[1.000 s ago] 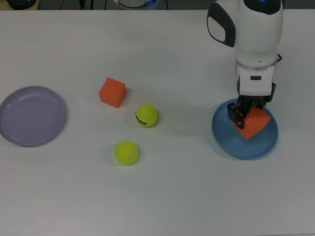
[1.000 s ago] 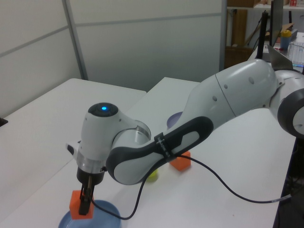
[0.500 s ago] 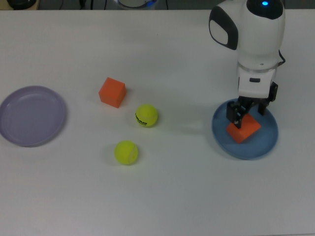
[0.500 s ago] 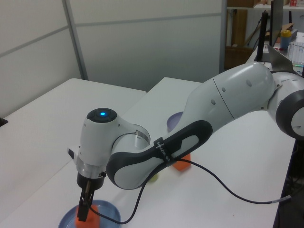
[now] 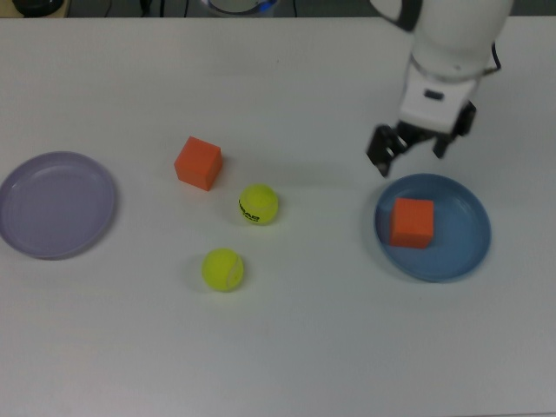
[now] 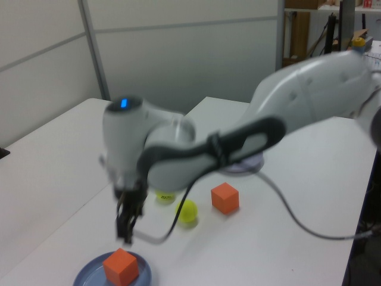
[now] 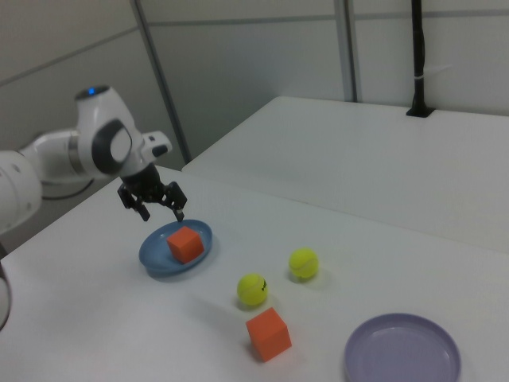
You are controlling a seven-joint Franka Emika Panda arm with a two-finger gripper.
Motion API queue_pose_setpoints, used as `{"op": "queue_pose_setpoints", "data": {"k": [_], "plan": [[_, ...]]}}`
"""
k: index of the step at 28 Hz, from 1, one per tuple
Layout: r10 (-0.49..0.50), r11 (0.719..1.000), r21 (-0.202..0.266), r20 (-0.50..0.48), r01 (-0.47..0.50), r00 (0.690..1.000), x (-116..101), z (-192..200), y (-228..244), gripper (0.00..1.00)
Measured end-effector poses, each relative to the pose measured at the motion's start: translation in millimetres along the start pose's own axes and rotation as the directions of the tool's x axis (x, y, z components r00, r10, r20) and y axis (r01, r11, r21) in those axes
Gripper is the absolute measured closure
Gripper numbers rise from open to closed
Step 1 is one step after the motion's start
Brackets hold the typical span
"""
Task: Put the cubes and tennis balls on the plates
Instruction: 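Move the open gripper to the second orange cube and lower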
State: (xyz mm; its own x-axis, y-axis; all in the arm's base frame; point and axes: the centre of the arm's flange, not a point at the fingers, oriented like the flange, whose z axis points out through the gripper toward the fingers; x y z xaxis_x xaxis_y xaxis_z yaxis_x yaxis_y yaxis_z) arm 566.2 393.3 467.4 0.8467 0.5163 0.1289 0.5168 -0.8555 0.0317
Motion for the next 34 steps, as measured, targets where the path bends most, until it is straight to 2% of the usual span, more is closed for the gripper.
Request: {"op": "queue_pose_setpoints", "data": {"k": [4,6,8,11,12,17,22,28,34], "plan": [[0.156,0.987,-0.057,0.077,-0.152,0.985,-28,-55,60,0.0],[0.248,0.968,-0.063,0.095,-0.243,0.964,-41,-69,91,0.0],[0.35,0.936,-0.062,0.109,-0.345,0.93,-56,-74,136,0.0],[0.454,0.891,-0.071,0.127,-0.449,0.882,-76,-68,186,0.0],[0.502,0.865,-0.074,0.13,-0.497,0.855,-88,-64,212,0.0],[0.62,0.784,-0.077,0.118,-0.616,0.775,-124,-42,271,0.0],[0.679,0.734,-0.06,0.099,-0.676,0.728,-153,-12,298,0.0],[0.704,0.71,-0.045,0.089,-0.703,0.705,-173,25,305,0.0],[0.706,0.708,-0.039,0.081,-0.705,0.704,-180,45,301,0.0]]}}
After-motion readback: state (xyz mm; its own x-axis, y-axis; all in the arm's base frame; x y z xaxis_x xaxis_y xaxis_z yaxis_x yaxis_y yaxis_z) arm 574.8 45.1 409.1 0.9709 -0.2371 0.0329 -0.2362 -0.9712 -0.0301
